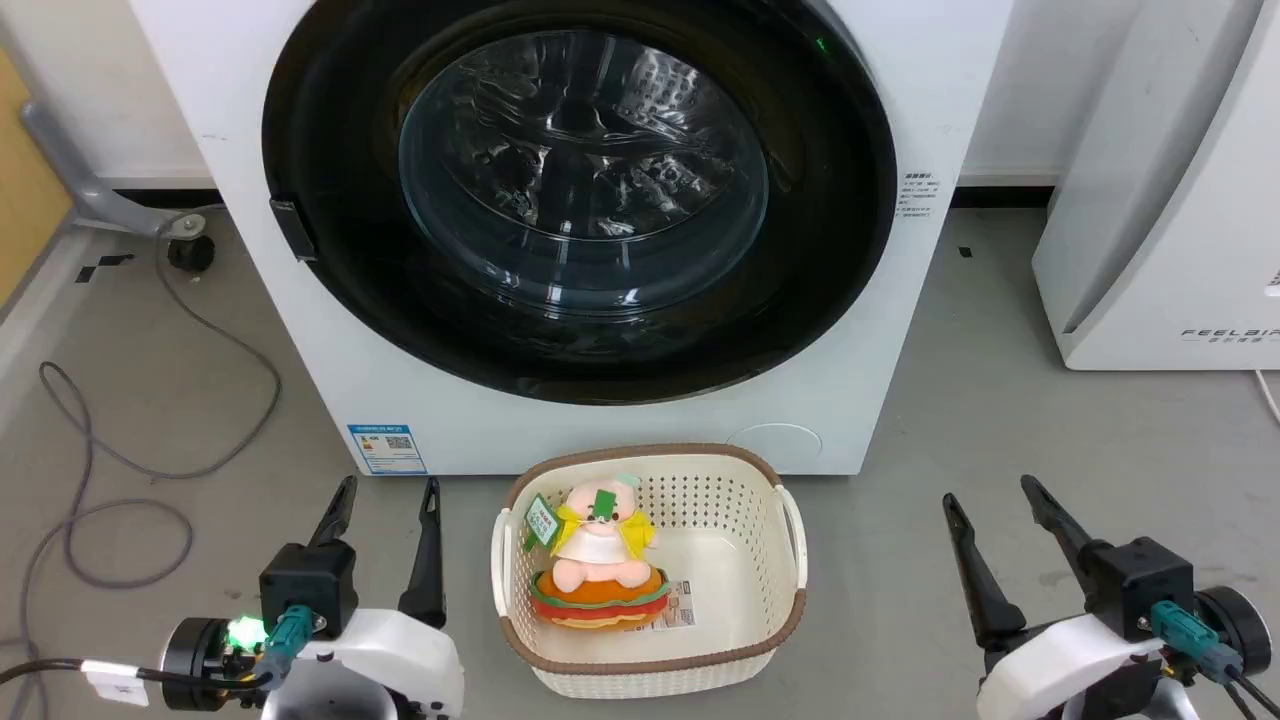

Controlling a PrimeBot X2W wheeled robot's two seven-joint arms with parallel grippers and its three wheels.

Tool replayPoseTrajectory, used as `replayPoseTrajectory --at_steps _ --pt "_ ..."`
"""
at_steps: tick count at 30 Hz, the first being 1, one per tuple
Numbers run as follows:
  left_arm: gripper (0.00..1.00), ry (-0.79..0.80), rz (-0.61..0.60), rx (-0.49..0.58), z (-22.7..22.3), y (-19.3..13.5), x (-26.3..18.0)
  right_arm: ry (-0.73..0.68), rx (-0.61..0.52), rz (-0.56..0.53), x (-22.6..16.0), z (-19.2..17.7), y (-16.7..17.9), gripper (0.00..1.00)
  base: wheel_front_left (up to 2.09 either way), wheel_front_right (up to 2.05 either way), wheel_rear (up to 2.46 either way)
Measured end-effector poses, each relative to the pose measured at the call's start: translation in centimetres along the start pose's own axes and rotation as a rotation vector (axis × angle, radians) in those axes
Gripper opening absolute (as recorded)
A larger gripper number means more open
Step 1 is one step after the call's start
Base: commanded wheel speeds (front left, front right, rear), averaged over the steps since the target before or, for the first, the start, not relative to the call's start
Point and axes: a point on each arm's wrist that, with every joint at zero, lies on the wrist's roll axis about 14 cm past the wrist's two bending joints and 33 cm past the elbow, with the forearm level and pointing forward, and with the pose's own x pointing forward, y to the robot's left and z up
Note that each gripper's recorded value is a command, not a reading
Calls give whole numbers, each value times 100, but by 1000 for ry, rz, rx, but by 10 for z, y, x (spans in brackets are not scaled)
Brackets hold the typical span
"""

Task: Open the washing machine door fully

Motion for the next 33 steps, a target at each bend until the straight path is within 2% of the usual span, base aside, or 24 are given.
replayPoseTrajectory --at_steps 1,3,4,11,14,23,33 --pt "100 0 -2 0 0 -1 0 0 4 0 0 0 0 100 0 0 0" --pt "100 -3 -5 -3 -1 -2 0 -3 11 -1 0 0 0 19 0 0 0" --pt "100 -1 -7 -7 -1 -2 0 -6 16 -1 0 0 0 0 0 0 0" --pt "100 -6 -15 -18 -2 -5 0 -14 42 -5 -1 -1 -1 0 0 0 0" --pt "100 -9 -21 -21 -2 -7 0 -22 88 -7 -1 0 -2 0 0 0 0" --pt "100 -19 -37 -35 -3 -13 -1 -56 340 -9 -1 1 0 0 0 0 0" --pt "100 -23 -43 -45 -5 -16 2 -116 532 -20 18 14 -9 0 0 0 0"
